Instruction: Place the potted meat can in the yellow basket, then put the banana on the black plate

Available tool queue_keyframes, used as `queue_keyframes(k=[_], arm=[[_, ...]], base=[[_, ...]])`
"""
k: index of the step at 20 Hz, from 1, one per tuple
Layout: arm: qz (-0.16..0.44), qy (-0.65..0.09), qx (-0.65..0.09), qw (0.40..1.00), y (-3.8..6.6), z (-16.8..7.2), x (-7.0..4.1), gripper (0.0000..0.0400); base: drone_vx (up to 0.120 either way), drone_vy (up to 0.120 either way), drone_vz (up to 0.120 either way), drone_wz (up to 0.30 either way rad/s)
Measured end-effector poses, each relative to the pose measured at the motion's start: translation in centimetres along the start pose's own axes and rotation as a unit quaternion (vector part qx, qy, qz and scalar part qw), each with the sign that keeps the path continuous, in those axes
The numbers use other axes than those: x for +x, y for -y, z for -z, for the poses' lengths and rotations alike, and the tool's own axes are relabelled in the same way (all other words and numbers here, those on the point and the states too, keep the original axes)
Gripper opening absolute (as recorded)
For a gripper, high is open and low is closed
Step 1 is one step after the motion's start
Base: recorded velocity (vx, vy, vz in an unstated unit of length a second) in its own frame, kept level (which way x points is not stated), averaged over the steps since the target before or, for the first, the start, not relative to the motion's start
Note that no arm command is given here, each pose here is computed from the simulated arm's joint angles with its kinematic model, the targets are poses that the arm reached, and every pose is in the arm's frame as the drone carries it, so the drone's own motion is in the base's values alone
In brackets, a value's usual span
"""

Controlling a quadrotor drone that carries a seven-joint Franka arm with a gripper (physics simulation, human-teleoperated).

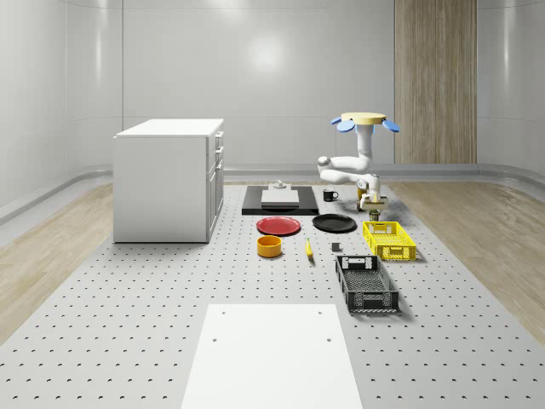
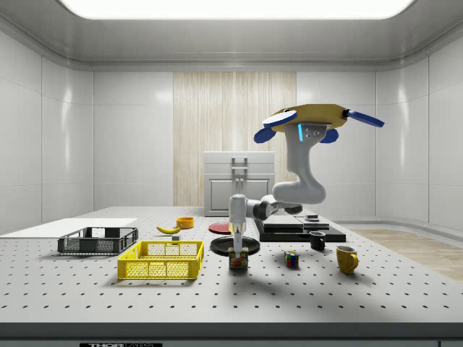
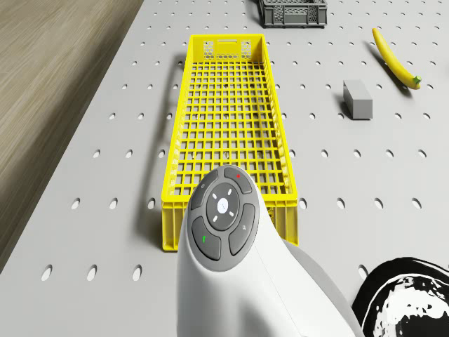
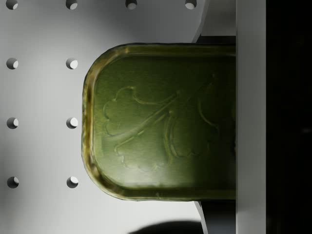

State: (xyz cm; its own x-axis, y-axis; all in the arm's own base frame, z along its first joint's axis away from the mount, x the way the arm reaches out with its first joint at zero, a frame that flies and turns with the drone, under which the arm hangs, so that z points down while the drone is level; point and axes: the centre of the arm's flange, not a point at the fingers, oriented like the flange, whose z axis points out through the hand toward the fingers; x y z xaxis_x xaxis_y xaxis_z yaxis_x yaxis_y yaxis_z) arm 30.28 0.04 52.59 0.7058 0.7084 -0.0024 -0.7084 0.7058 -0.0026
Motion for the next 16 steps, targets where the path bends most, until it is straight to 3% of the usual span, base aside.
queue_keyframes(k=[8, 14, 16], arm=[[0.0, 0.0, 0.0, 1.0, 0.0, 1.9, 0.0, 0.0286], [0.0, 0.0, 0.0, 1.0, 0.0, 2.2, 0.0, 0.0286], [0.0, 0.0, 0.0, 1.0, 0.0, 2.2, 0.0, 0.0286]], base=[[0.005, 0.0, 0.12, 0.0], [0.12, 0.0, 0.12, 0.0], [0.12, 0.0, 0.04, 0.0]])
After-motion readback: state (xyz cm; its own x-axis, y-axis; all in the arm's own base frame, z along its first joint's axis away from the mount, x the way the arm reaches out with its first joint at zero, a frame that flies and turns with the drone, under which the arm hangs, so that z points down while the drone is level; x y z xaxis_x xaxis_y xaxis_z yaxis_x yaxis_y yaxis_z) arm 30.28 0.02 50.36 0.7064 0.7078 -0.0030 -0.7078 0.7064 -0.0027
